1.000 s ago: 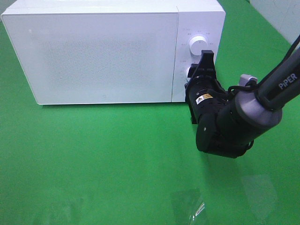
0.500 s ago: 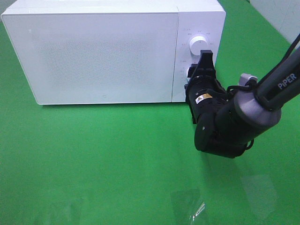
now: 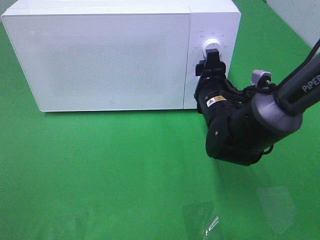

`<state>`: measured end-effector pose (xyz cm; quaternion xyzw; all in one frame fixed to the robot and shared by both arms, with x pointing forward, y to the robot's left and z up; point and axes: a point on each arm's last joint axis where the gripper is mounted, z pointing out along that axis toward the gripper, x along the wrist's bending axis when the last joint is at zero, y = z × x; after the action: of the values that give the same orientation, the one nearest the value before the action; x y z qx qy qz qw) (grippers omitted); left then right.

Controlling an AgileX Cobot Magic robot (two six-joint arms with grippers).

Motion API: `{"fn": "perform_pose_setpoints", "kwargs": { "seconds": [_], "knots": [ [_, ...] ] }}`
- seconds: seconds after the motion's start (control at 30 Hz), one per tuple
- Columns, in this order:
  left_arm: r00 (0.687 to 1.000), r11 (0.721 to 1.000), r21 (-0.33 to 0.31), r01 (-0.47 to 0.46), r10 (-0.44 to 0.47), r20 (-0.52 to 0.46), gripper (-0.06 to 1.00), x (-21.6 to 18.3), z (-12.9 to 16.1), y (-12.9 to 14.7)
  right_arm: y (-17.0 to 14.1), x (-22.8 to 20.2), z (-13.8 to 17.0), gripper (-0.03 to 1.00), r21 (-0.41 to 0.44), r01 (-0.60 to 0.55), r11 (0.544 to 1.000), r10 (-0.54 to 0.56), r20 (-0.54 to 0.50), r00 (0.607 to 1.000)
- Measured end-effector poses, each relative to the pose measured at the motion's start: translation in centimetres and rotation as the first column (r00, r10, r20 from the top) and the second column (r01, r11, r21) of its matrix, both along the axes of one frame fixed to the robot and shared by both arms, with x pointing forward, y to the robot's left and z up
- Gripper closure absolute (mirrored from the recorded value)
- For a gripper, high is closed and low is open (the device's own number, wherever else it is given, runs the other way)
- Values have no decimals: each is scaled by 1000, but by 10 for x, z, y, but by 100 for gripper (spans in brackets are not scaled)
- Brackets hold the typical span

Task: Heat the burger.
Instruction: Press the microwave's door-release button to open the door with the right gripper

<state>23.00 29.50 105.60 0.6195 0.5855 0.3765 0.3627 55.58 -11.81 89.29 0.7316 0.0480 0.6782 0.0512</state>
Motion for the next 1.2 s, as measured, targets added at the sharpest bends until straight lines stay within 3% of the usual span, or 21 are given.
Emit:
{"fn": "perform_pose_setpoints", "kwargs": {
  "seconds": [0.17, 0.33, 0.57, 0.6, 0.63, 0.67, 0.7, 0.73, 0.8, 0.83, 0.87, 0.9, 0.93, 0.97, 1.0, 1.03, 1.07, 1.1, 1.13, 1.17, 1.2],
  "knots": [
    [1000, 1000, 0, 0, 0, 0, -4, 0, 0, 0, -3, -7, 4, 32, -34, -23, 999, 22, -10, 1000],
    [1000, 1000, 0, 0, 0, 0, -4, 0, 0, 0, -7, -25, 11, 32, -147, -118, 982, 111, -58, 992],
    [1000, 1000, 0, 0, 0, 0, -4, 0, 0, 0, -8, -42, 16, 32, -358, -288, 888, 231, -194, 953],
    [1000, 1000, 0, 0, 0, 0, -4, 0, 0, 0, -6, -45, 21, 32, -437, -350, 829, 279, -219, 935],
    [1000, 1000, 0, 0, 0, 0, -4, 0, 0, 0, -6, -45, 21, 32, -437, -350, 829, 279, -219, 935],
    [1000, 1000, 0, 0, 0, 0, -4, 0, 0, 0, -3, -48, 28, 32, -505, -402, 764, 326, -236, 916],
    [1000, 1000, 0, 0, 0, 0, -4, 0, 0, 0, -3, -48, 28, 32, -505, -402, 764, 326, -236, 916],
    [1000, 1000, 0, 0, 0, 0, -4, 0, 0, 0, -1, -51, 35, 32, -569, -446, 691, 368, -254, 895],
    [1000, 1000, 0, 0, 0, 0, -4, 0, 0, 0, 0, -53, 40, 32, -594, -458, 661, 384, -257, 887],
    [1000, 1000, 0, 0, 0, 0, -4, 0, 0, 0, 0, -56, 48, 32, -652, -480, 587, 410, -272, 870],
    [1000, 1000, 0, 0, 0, 0, -4, 0, 0, 0, 0, -56, 48, 32, -652, -480, 587, 410, -272, 870],
    [1000, 1000, 0, 0, 0, 0, -4, 0, 0, 0, -2, -58, 54, 32, -704, -498, 507, 429, -295, 854],
    [1000, 1000, 0, 0, 0, 0, -4, 0, 0, 0, -2, -58, 54, 32, -704, -498, 507, 429, -295, 854],
    [1000, 1000, 0, 0, 0, 0, -4, 0, 0, 0, -6, -59, 61, 32, -745, -512, 428, 444, -320, 837],
    [1000, 1000, 0, 0, 0, 0, -4, 0, 0, 0, -6, -59, 61, 32, -745, -512, 428, 444, -320, 837],
    [1000, 1000, 0, 0, 0, 0, -4, 0, 0, 0, -11, -60, 68, 32, -779, -519, 353, 455, -342, 822],
    [1000, 1000, 0, 0, 0, 0, -4, 0, 0, 0, -11, -60, 68, 32, -779, -519, 353, 455, -342, 822],
    [1000, 1000, 0, 0, 0, 0, -4, 0, 0, 0, -15, -62, 74, 32, -801, -531, 276, 467, -371, 803],
    [1000, 1000, 0, 0, 0, 0, -4, 0, 0, 0, -15, -62, 74, 32, -801, -531, 276, 467, -371, 803],
    [1000, 1000, 0, 0, 0, 0, -4, 0, 0, 0, -20, -65, 80, 32, -814, -545, 201, 478, -404, 780],
    [1000, 1000, 0, 0, 0, 0, -4, 0, 0, 0, -24, -66, 83, 32, -816, -553, 169, 480, -422, 769]
  ]
}}
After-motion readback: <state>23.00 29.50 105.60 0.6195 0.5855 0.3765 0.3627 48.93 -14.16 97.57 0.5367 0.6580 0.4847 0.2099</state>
